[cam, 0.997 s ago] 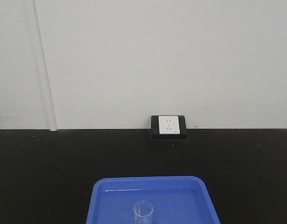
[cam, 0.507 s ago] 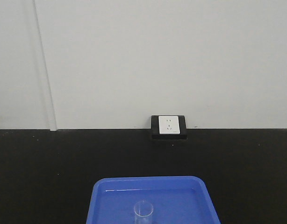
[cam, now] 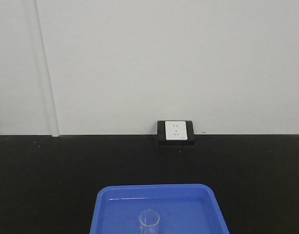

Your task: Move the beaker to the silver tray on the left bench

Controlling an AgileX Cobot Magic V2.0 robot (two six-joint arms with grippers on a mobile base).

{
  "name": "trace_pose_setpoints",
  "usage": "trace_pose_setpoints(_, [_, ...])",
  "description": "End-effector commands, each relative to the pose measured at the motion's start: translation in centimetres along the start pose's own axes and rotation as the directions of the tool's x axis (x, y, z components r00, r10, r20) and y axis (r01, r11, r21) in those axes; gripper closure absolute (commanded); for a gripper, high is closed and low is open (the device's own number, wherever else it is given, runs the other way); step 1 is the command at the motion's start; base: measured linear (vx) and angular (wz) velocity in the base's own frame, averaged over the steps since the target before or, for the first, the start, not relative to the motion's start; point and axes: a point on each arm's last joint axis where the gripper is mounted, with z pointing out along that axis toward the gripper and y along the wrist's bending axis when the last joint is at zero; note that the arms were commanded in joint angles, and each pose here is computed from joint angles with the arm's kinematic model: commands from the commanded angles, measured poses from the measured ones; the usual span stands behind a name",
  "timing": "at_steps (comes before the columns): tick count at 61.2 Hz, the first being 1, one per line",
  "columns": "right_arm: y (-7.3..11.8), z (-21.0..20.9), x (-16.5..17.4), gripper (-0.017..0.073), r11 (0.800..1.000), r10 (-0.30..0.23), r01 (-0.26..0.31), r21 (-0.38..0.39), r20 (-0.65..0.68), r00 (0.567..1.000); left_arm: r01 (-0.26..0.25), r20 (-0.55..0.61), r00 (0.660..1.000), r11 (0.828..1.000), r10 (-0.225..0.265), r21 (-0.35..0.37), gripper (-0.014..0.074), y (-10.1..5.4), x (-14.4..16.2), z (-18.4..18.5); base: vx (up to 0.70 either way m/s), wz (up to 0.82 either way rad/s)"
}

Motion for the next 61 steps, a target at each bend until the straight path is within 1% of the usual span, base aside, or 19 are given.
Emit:
trace_pose_setpoints(1, [0.1,2.4,-2.2,0.0571,1.0,0.027,-0.027,-0.004,0.052,0.998,0.002,0.063,0.998,1.0,-0.003,0.006,0.0592,-0.1,-0.1,0.2,0.0,0.0])
trace_pose_setpoints(6, [0.1,3.7,-2.3,0.0571,1.0,0.03,-0.03,-0.002,0.035,0.999,0.002,0.063,0.998,1.0,-0.003,0.006,0.0592,-0.1,-0.1,0.2,0.0,0.0])
trace_pose_setpoints(15, [0.0,5.2,-1.1,0.0559,1.0,0.03,-0.03,0.003,-0.03,0.999,0.002,0.063,0.998,1.0,-0.003,0.006,0.0592,-0.1,-0.1,0.2,0.0,0.0])
trace_pose_setpoints(24, [0.0,5.5,-0.6,0.0501,1.0,0.03,-0.03,0.007,-0.069,0.997,0.002,0.063,0.998,1.0,-0.003,0.006,0.0592,-0.1,-0.1,0.2,0.0,0.0])
trace_pose_setpoints(31, [-0.1,5.6,-0.4,0.0399,1.0,0.03,-0.03,0.008,-0.078,0.996,0.002,0.063,0.998,1.0,-0.003,0.006,0.0592,-0.1,-0.1,0.2,0.0,0.0])
trace_pose_setpoints(40, [-0.1,5.7,-0.3,0.0167,1.0,0.027,-0.027,0.009,-0.088,0.996,0.002,0.063,0.998,1.0,-0.003,0.006,0.0592,-0.1,-0.1,0.2,0.0,0.0])
trace_pose_setpoints(43, [-0.1,5.9,-0.2,0.0057,1.0,0.027,-0.027,0.009,-0.09,0.996,0.002,0.063,0.998,1.0,-0.003,0.006,0.0592,-0.1,-0.1,0.2,0.0,0.0])
trace_pose_setpoints(49, [-0.1,6.0,-0.1,-0.0094,1.0,0.028,-0.027,0.009,-0.093,0.995,0.002,0.063,0.998,1.0,-0.003,0.006,0.0592,-0.1,-0.1,0.2,0.0,0.0])
trace_pose_setpoints(52, [-0.1,6.0,-0.1,-0.0155,0.999,0.05,-0.049,0.011,-0.09,0.995,0.002,0.063,0.998,1.0,-0.003,0.006,0.0592,-0.1,-0.1,0.2,0.0,0.0])
trace_pose_setpoints(53, [-0.1,6.0,-0.1,-0.0169,0.998,0.062,-0.062,0.012,-0.088,0.994,0.002,0.063,0.998,1.0,-0.003,0.006,0.0592,-0.1,-0.1,0.2,0.0,0.0])
trace_pose_setpoints(56, [-0.1,6.0,-0.1,-0.0167,0.995,0.099,-0.098,0.016,-0.085,0.991,0.002,0.063,0.998,1.0,-0.003,0.006,0.0592,-0.1,-0.1,0.2,0.0,0.0])
trace_pose_setpoints(61, [-0.1,6.7,0.5,-0.0164,0.995,0.103,-0.101,0.02,-0.109,0.989,0.002,0.063,0.998,1.0,-0.003,0.006,0.0592,-0.1,-0.1,0.2,0.0,0.0])
